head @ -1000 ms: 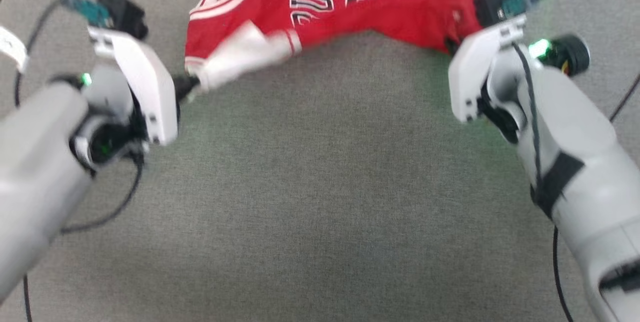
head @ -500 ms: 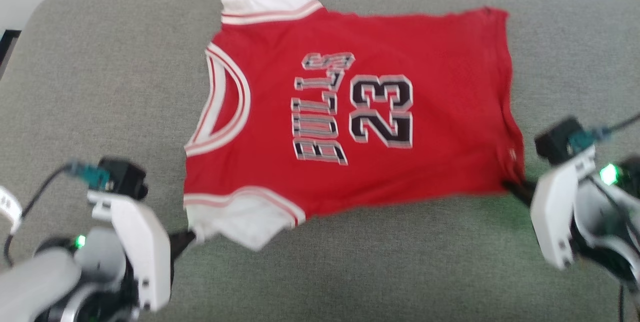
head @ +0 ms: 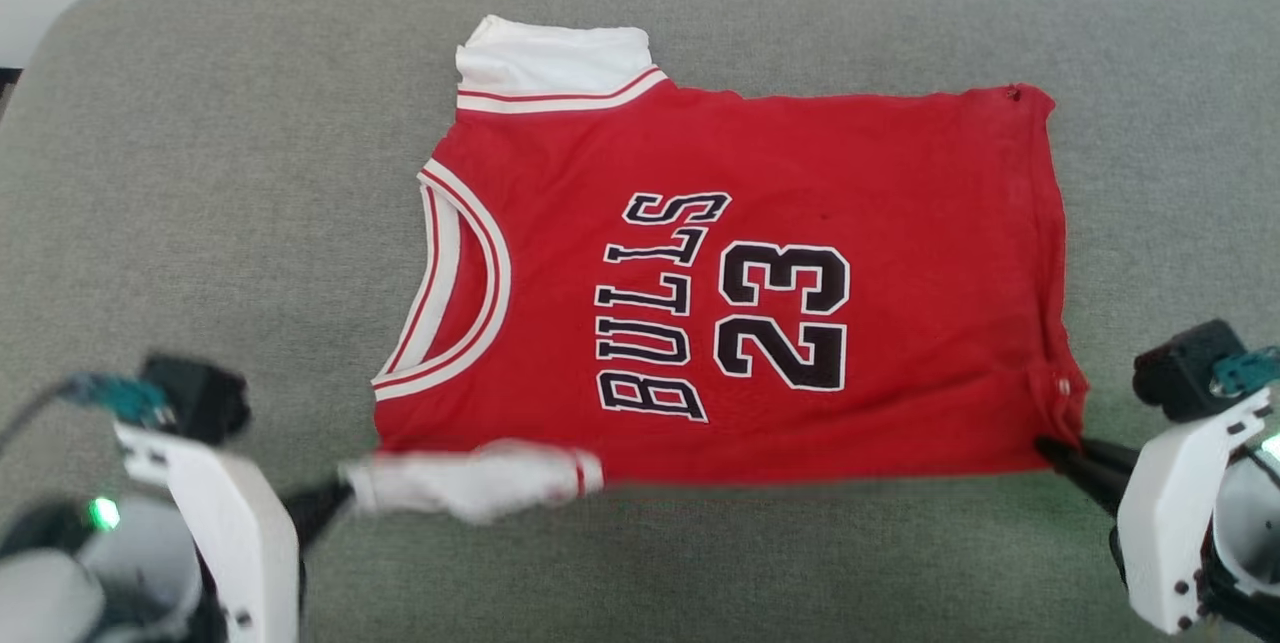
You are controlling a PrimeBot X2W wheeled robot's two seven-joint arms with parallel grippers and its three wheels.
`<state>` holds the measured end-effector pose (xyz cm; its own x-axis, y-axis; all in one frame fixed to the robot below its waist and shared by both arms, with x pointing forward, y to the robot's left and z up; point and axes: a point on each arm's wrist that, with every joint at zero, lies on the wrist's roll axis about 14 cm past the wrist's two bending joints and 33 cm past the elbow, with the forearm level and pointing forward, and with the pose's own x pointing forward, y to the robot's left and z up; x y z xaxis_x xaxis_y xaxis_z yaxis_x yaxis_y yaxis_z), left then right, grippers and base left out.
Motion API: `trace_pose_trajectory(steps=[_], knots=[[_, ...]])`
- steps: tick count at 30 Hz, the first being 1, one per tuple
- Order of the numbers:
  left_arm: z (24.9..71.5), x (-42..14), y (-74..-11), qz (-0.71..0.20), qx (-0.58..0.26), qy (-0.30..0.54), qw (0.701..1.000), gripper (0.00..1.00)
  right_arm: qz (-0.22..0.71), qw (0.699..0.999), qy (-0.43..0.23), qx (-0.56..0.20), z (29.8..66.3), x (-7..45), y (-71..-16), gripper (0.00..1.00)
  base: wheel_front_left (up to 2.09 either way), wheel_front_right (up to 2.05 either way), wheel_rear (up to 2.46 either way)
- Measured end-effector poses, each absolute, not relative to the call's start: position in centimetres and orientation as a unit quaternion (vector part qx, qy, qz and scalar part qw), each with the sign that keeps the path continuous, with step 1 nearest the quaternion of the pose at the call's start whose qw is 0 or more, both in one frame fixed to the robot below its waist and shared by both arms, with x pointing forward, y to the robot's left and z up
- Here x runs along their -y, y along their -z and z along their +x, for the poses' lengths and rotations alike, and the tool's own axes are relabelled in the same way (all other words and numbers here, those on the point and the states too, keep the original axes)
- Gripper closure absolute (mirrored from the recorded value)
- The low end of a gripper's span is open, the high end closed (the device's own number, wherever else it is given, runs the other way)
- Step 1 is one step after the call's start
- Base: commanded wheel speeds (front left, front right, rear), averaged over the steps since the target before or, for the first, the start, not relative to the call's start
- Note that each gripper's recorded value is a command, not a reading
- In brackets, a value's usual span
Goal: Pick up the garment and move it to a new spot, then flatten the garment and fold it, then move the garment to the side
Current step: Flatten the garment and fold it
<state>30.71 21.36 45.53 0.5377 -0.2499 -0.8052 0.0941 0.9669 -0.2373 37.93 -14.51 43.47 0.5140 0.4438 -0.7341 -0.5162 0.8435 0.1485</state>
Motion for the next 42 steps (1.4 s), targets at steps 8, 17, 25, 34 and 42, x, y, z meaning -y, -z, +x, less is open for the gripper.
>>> trace_pose_trajectory(steps=[8, 17, 25, 34, 42], knots=[[39.5, -22.4, -51.3, 0.025, -0.352, 0.135, 0.926, 1.0, -0.029, 0.904, -0.241, -0.351, 41.8, 14.2, -45.8, 1.0, 0.0, 0.0, 0.0], [47.8, -21.4, -50.0, 0.07, -0.342, 0.169, 0.922, 1.0, -0.029, 0.923, -0.199, -0.328, 47.8, 14.4, -45.6, 1.0, 0.0, 0.0, 0.0], [52.0, -20.9, -45.2, 0.074, -0.388, 0.181, 0.901, 1.0, -0.025, 0.915, -0.168, -0.366, 50.9, 14.8, -42.0, 1.0, 0.0, 0.0, 0.0], [53.1, -21.7, -39.3, 0.04, -0.467, 0.148, 0.871, 0.64, -0.031, 0.893, -0.171, -0.415, 51.8, 13.9, -38.4, 0.54, 0.0, 0.0, 0.0], [54.2, -23.0, -41.0, 0.011, -0.462, 0.113, 0.879, 0.0, -0.033, 0.898, -0.181, -0.398, 52.1, 13.5, -39.9, 0.0, 0.0, 0.0, 0.0]])
